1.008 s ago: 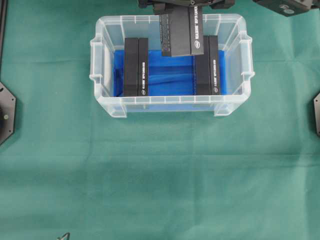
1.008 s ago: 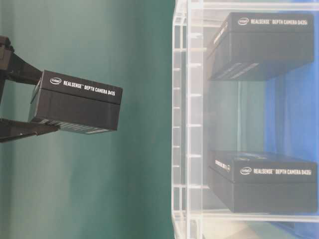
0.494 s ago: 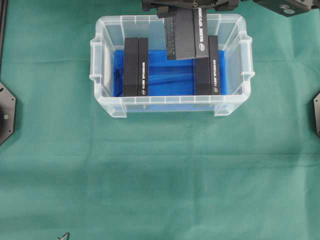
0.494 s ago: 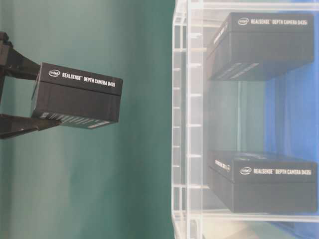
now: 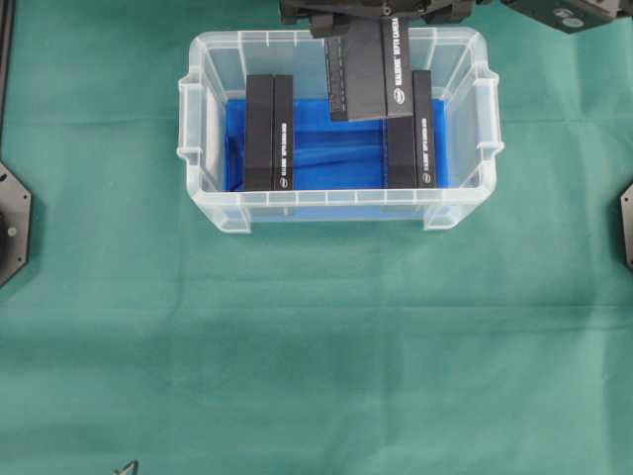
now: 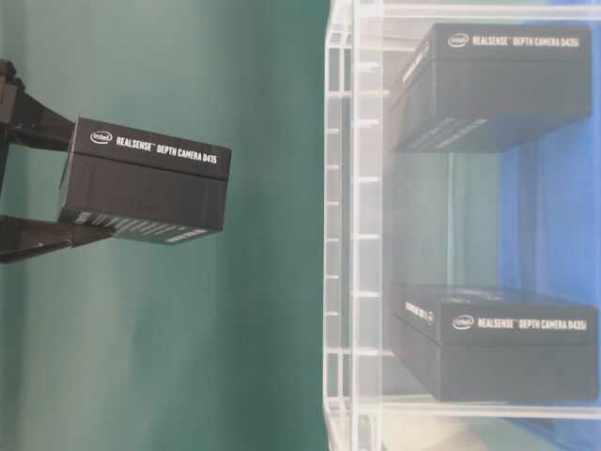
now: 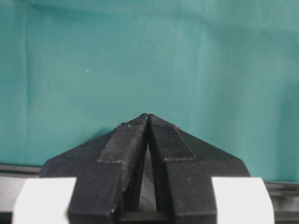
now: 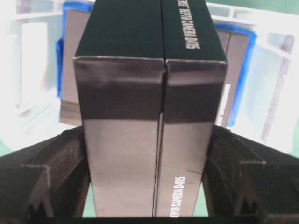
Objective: Take the box out of the case with the right arm.
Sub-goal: 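Lift the middle black box straight up out of the case, then carry the box toward the front and lower it onto the cloth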
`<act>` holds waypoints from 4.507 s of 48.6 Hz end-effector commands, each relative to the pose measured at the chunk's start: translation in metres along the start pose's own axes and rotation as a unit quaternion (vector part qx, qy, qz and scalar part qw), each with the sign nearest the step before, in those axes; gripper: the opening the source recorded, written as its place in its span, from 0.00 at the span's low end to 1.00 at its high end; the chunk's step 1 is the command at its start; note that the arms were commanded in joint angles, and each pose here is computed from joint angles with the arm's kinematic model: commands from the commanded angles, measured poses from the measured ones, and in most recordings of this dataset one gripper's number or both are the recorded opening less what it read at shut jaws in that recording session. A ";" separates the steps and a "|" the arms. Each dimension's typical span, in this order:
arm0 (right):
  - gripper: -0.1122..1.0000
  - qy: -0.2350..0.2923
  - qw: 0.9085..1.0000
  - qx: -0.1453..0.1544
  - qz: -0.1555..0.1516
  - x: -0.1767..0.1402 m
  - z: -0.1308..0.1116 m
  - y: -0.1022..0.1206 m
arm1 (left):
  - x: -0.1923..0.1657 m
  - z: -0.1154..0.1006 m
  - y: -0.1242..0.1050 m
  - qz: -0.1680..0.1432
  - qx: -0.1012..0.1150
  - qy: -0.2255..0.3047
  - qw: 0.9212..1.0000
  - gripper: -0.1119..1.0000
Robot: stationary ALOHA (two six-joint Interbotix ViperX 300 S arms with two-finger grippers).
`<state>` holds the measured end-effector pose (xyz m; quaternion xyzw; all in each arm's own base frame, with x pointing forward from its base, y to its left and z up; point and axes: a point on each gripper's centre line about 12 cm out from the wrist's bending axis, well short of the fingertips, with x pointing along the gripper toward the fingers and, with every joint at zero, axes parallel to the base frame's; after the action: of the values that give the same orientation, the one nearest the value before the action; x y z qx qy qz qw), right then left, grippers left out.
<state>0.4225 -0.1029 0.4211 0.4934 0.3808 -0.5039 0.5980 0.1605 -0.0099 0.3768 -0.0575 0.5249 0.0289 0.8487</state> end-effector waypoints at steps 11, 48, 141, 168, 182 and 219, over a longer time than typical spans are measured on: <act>0.70 -0.006 0.999 0.004 0.034 -0.030 0.003 -0.008 | -0.002 0.002 -0.001 0.000 0.001 -0.005 1.000 0.12; 0.70 -0.003 0.999 -0.004 0.033 -0.028 -0.005 -0.005 | -0.001 0.002 0.000 0.000 0.001 -0.003 1.000 0.12; 0.70 0.050 0.999 -0.002 -0.013 -0.038 -0.204 -0.006 | 0.000 0.001 0.000 0.001 0.001 -0.001 1.000 0.12; 0.70 0.108 0.994 0.031 -0.013 0.096 -0.257 -0.007 | 0.000 0.001 0.000 0.001 0.000 -0.001 1.000 0.12; 0.70 0.119 0.992 0.047 -0.009 0.138 -0.267 -0.019 | 0.001 0.001 0.000 0.001 0.001 0.000 1.000 0.12; 0.94 0.130 0.990 0.049 -0.004 0.170 -0.274 -0.033 | 0.004 -0.001 0.000 0.002 0.001 0.004 1.000 0.12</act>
<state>0.4338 0.1269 0.1759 0.5716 0.4424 -0.4685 0.5080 0.1604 -0.0102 0.3707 -0.0569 0.5327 0.0296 0.8439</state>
